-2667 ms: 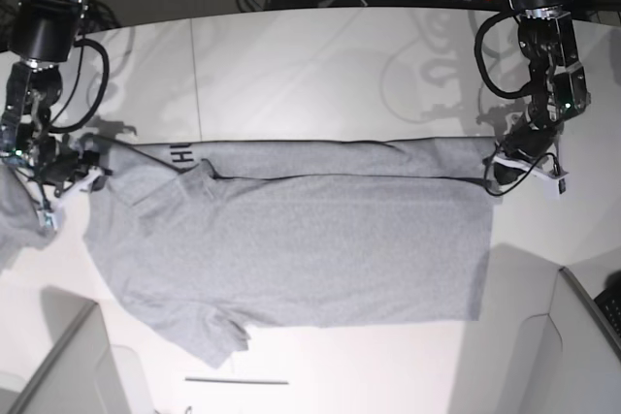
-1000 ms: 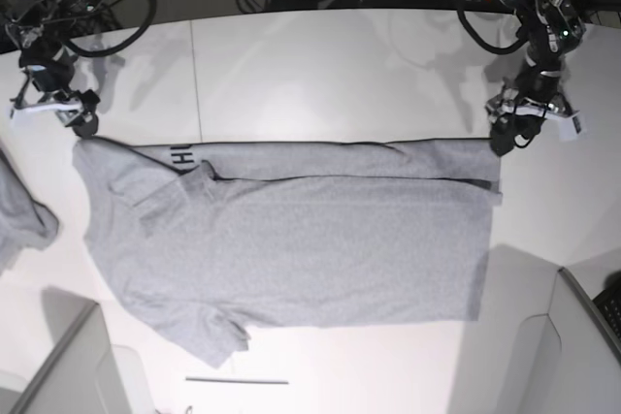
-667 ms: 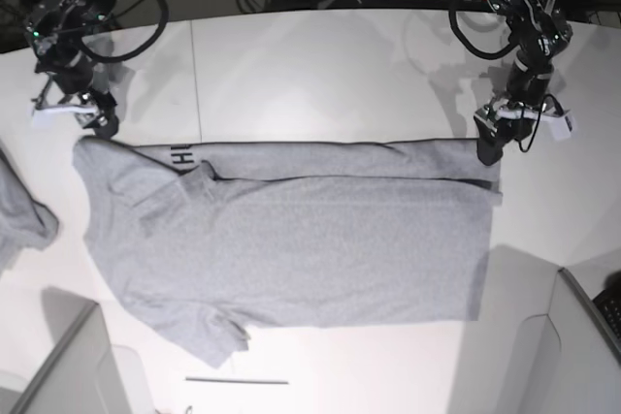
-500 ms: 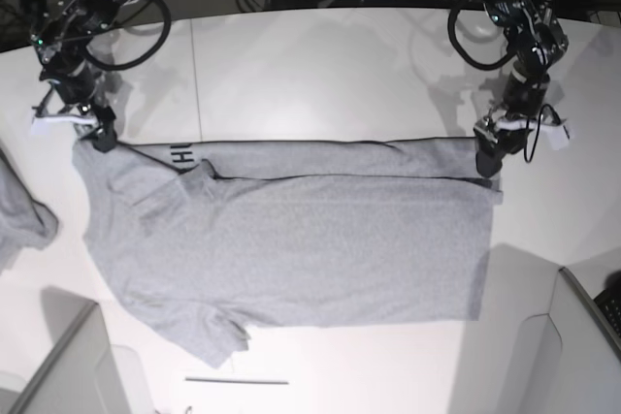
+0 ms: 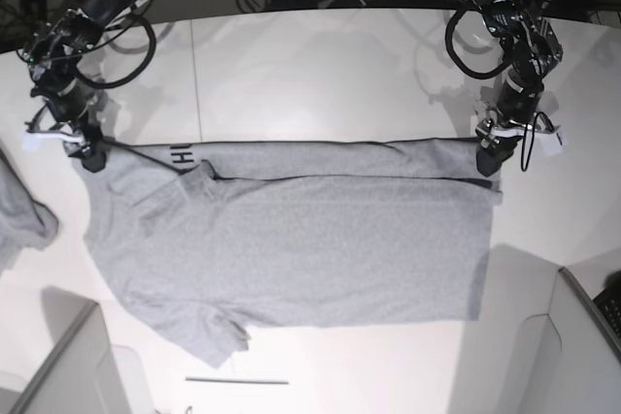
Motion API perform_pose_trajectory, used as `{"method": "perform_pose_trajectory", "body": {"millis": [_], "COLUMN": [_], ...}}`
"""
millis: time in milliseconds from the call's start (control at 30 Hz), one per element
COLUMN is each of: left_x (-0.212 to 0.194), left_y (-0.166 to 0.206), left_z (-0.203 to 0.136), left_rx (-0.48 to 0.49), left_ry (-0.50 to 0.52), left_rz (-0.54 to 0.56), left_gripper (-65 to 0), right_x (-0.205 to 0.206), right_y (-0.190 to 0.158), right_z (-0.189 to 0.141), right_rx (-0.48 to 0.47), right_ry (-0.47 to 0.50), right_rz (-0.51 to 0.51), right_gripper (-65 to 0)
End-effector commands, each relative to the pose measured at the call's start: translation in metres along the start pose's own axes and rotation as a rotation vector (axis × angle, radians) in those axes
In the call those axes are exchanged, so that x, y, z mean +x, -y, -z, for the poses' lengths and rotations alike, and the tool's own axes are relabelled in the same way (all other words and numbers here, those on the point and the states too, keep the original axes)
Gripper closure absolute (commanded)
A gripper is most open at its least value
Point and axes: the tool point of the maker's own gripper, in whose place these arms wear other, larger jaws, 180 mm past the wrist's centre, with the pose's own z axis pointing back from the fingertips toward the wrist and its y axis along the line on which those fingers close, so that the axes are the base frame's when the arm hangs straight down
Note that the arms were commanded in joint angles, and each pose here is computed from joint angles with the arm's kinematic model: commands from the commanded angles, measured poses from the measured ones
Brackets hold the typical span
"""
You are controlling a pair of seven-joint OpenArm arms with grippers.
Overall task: Fold the T-shirt properly
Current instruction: 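Regrasp the folded edge with both grippers, then drag the folded shirt toward the robot with both grippers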
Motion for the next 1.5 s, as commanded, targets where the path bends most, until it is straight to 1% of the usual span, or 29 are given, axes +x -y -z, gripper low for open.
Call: {"method": "perform_pose_trajectory", "body": {"millis": [0,33,67,167,200,233,267,333,433,500,600,767,867,1000,1200,1300,1400,1467], "left_x": [-0.026,-0.026,-0.026,-0.025,-0.025,-0.025,-0.025,-0.025,-0.023,-0.014,-0.006,0.015,0.016,0.011,0.001,-0.003,-0.003,-0.004], "left_y": [-0.015,-0.015,-0.015,-0.016,-0.016,-0.016,-0.016,-0.016,-0.016,-0.021,-0.018,0.006,0.015,0.01,-0.009,-0.016,-0.023,-0.027], "left_z": [-0.003,-0.003,-0.004,-0.004,-0.004,-0.004,-0.004,-0.004,-0.005,-0.009,-0.015,-0.025,-0.031,-0.047,-0.078,-0.086,-0.095,-0.1], "left_rx": [0.063,0.063,0.064,0.065,0.065,0.065,0.065,0.067,0.069,0.08,0.079,0.053,0.047,0.071,0.13,0.147,0.169,0.18], "left_ry": [-0.107,-0.107,-0.108,-0.107,-0.107,-0.108,-0.108,-0.108,-0.108,-0.112,-0.172,-0.186,-0.221,-0.249,-0.287,-0.303,-0.319,-0.325], "left_rz": [-0.006,-0.006,-0.006,-0.003,-0.003,-0.003,-0.003,0.002,0.013,0.042,0.097,0.199,0.239,0.278,0.337,0.344,0.367,0.372], "left_gripper": [-28.1,-28.1,-28.0,-27.2,-24.7,-20.9,-15.3,0.0,0.0,0.0,0.0,0.0,0.0,0.0,0.0,0.0,0.0,0.0], "right_x": [-0.005,-0.005,-0.007,-0.01,-0.011,-0.011,-0.009,-0.008,-0.002,0.012,0.019,0.04,0.041,0.033,0.011,0.002,-0.006,-0.008], "right_y": [0.008,0.008,0.006,-0.007,-0.01,-0.012,-0.014,-0.016,-0.018,-0.019,-0.028,-0.041,-0.047,-0.04,-0.009,0.002,0.014,0.019], "right_z": [0.0,0.0,0.001,0.009,0.011,0.012,0.014,0.014,0.013,0.006,-0.002,-0.019,-0.027,-0.039,-0.063,-0.078,-0.095,-0.105], "right_rx": [-0.046,-0.046,-0.042,-0.022,-0.016,-0.012,-0.008,-0.005,-0.004,-0.01,-0.014,-0.063,-0.072,-0.096,-0.169,-0.198,-0.235,-0.256], "right_ry": [-0.04,-0.041,-0.049,-0.078,-0.077,-0.07,-0.061,-0.056,-0.048,-0.04,-0.063,-0.036,-0.054,-0.087,-0.126,-0.128,-0.126,-0.135], "right_rz": [-0.016,-0.017,-0.025,-0.084,-0.098,-0.108,-0.116,-0.122,-0.133,-0.173,-0.204,-0.194,-0.202,-0.227,-0.25,-0.239,-0.203,-0.202], "right_gripper": [-35.3,-32.7,-28.5,-12.9,-8.3,-4.1,0.0,0.0,0.0,0.0,0.0,0.0,0.0,0.0,0.0,0.0,0.0,0.0]}}
